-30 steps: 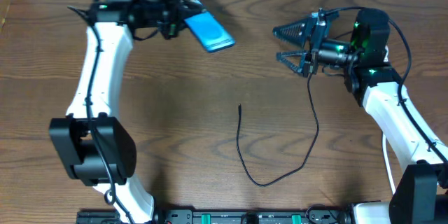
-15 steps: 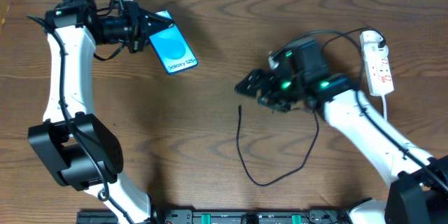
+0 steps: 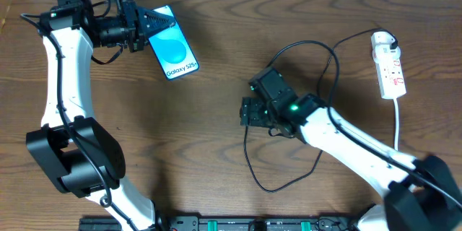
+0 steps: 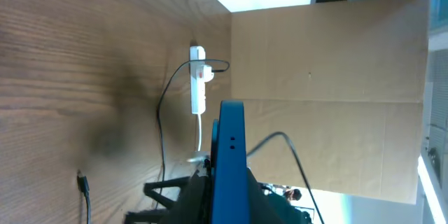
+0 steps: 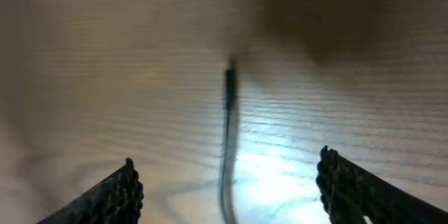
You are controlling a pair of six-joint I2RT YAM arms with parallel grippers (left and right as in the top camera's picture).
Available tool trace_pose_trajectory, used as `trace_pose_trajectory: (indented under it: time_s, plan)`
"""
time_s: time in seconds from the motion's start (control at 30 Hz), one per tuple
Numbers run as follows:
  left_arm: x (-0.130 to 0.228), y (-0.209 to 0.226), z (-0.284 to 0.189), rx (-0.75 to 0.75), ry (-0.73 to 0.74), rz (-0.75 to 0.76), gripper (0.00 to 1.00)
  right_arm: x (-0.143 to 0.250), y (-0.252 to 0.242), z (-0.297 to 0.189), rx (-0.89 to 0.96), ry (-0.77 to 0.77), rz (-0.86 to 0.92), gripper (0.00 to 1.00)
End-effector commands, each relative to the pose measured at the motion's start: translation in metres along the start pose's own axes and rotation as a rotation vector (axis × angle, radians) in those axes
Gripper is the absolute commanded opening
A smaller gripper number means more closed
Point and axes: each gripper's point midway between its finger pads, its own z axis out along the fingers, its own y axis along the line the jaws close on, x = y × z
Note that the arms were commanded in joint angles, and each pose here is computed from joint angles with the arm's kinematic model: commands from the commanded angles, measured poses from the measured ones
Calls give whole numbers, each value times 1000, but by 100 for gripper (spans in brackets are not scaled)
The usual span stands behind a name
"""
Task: Plug charger to phone and switch on socket
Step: 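Open the right gripper and move it toward the black cable, then lower the right gripper and grasp the black cable's USB-C plug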
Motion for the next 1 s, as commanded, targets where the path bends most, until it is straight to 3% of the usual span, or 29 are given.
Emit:
trace_pose_trajectory:
  time_s: [0.0, 0.3, 0.5, 0.83, 0.97]
  plan:
    - [1, -19, -5, 59, 2, 45, 7, 2, -9, 18, 70, 2, -3, 77]
    - [1, -18, -5, 58, 2, 44, 7, 7, -13, 44, 91, 29, -11, 75]
    - [1, -18, -5, 58, 2, 47, 7, 5, -4, 43, 55, 35, -29, 62]
    - [1, -18, -5, 58, 1, 48, 7, 1, 13, 43, 155, 114, -57, 73]
    - [1, -18, -5, 58, 1, 47, 7, 1, 6, 52, 249, 167, -41, 73]
